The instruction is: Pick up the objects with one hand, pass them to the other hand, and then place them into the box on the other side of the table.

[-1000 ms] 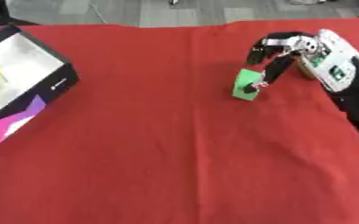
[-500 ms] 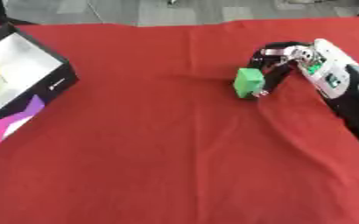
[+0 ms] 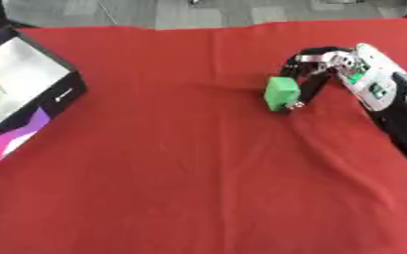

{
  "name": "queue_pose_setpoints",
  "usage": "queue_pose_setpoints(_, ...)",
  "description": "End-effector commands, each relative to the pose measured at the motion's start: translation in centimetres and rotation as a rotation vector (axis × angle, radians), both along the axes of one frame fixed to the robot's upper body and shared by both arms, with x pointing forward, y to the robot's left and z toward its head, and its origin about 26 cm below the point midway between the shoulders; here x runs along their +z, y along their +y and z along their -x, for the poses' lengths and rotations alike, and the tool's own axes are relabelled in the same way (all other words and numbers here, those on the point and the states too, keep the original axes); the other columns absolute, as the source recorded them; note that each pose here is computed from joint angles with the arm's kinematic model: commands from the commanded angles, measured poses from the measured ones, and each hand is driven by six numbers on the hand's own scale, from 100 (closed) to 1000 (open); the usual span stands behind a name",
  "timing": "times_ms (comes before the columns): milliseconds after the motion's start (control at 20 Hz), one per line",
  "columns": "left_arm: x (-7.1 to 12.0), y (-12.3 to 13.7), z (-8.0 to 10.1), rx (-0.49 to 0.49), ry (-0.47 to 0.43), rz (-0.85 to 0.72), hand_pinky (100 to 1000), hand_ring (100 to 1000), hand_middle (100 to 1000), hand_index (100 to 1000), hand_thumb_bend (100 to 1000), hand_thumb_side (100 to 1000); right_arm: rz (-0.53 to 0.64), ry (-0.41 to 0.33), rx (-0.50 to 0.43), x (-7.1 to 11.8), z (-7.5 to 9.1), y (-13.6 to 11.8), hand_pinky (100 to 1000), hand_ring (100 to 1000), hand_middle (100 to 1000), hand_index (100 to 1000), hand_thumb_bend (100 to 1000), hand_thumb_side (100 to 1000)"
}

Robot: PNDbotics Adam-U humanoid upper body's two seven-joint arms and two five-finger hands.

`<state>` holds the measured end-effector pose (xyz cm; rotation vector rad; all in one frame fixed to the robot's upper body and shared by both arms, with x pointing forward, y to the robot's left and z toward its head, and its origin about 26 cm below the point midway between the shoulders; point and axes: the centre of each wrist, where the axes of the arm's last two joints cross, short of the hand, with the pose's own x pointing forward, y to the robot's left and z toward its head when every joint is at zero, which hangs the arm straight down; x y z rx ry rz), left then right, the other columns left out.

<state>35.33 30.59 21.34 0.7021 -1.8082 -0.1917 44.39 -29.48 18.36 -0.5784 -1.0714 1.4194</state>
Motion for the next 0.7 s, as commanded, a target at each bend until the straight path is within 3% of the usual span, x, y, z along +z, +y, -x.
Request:
queue_pose_setpoints(50,0.9,0.4,0.1,0.010,-0.020,-0.013,713,629,702,758,828,528,0.006,-0.009,-0.007,0.4,0.0,-0.5,888,789,678,717,629,223)
queue_pose_setpoints(450,0.8,0.5,0.1,0.010,-0.017,-0.016,714,629,703,756,826,528,-0.005,-0.023,-0.001,0.9,0.2,-0.3,877,739,589,610,555,116)
queue_pose_setpoints(550,0.9,0.5,0.1,0.010,-0.017,-0.018,714,629,703,756,824,528,-0.010,-0.027,-0.004,1.2,0.2,-0.2,872,729,572,590,490,119)
queue_pose_setpoints(700,0.9,0.5,0.1,0.012,-0.017,-0.020,714,629,702,756,824,528,-0.029,-0.041,-0.009,1.7,0.4,0.0,866,719,558,575,465,121)
